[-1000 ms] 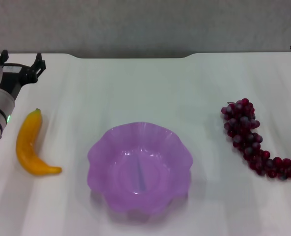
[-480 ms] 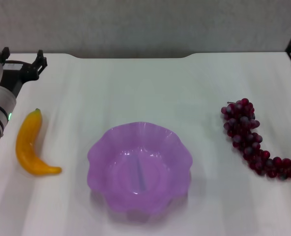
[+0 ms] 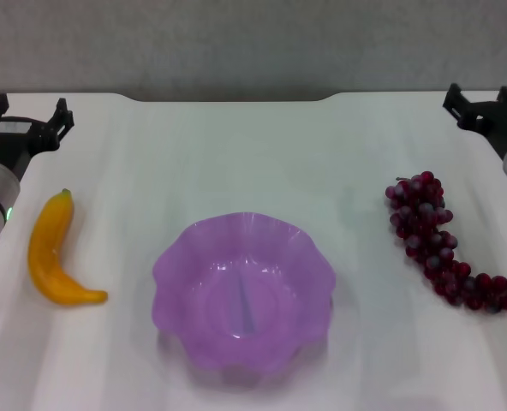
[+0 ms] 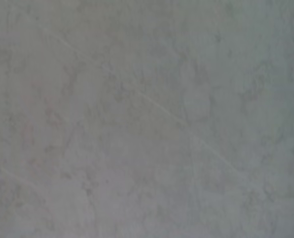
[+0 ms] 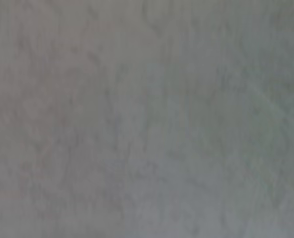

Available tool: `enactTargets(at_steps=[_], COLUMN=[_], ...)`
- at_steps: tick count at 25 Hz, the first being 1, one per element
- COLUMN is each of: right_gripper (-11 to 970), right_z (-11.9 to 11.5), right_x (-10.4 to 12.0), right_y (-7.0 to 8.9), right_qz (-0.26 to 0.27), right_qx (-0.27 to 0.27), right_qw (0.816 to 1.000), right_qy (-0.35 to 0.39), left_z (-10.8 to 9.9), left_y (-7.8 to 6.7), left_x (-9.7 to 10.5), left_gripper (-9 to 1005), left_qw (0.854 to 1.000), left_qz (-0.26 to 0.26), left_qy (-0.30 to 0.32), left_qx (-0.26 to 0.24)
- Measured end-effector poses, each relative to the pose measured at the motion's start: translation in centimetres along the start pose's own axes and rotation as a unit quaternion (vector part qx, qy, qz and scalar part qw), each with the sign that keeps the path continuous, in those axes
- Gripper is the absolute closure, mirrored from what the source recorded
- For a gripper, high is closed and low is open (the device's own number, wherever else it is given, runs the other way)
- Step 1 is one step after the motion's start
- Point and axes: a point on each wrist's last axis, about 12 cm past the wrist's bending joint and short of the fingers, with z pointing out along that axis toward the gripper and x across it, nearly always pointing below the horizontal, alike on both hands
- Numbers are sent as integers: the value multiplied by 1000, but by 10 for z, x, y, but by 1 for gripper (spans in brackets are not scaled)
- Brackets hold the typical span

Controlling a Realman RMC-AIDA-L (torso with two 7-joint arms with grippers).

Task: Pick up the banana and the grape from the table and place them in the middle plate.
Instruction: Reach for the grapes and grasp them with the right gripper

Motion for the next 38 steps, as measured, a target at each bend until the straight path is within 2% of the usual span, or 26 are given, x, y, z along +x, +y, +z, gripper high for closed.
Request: enactTargets(at_steps=[8, 13, 18, 29, 38], right_gripper=[137, 137, 137, 136, 135], right_z=[10, 12, 13, 10, 13], right_x=[-7, -10, -14, -18, -25], right_y=[1, 4, 1, -6, 1], right_qz=[-15, -9, -2, -1, 6], right_qx=[-1, -5, -6, 2, -24], right_qw=[999, 998, 996, 995, 993], right_qy=[41, 66, 89, 98, 117], left_z=[-1, -1, -2, -1, 0], left_y=[-1, -1, 0, -2, -2], left_x=[1, 1, 2, 1, 0], left_gripper=[102, 102, 102, 102, 103], left_qw=[1000, 1000, 1000, 1000, 1000], left_qz=[9, 10, 10, 13, 14], left_qy=[1, 1, 3, 2, 0], left_qx=[6, 7, 6, 11, 11])
